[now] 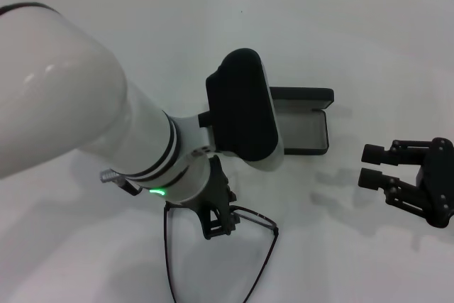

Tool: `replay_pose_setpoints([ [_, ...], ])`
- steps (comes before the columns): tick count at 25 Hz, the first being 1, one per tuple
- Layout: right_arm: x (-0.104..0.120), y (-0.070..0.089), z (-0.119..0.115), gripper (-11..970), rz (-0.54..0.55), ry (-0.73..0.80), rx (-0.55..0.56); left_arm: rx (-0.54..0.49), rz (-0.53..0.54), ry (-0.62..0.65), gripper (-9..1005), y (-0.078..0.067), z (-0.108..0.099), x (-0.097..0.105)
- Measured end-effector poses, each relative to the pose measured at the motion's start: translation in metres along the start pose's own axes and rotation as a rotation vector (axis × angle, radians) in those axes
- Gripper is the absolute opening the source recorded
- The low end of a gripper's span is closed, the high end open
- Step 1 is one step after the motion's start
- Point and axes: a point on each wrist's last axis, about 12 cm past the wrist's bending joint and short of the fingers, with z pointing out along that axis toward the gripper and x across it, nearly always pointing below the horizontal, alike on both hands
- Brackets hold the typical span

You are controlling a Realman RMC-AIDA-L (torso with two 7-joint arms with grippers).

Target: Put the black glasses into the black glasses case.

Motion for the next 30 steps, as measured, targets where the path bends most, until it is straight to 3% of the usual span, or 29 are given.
replay_pose_setpoints([
  [18,0.002,0.005,-0.006,326,0.009,-0.039,-0.008,-0.003,0.02,0.009,121,-0.006,0.001,-0.004],
  [24,0.001,0.008,-0.016,325,-0.003,-0.078,0.018,-0.092,0.013,-0.005,121,-0.004,-0.014,-0.008],
  [30,-0.003,0.012,-0.037,325,-0.017,-0.158,0.049,-0.196,-0.019,-0.077,121,-0.002,-0.047,-0.012],
])
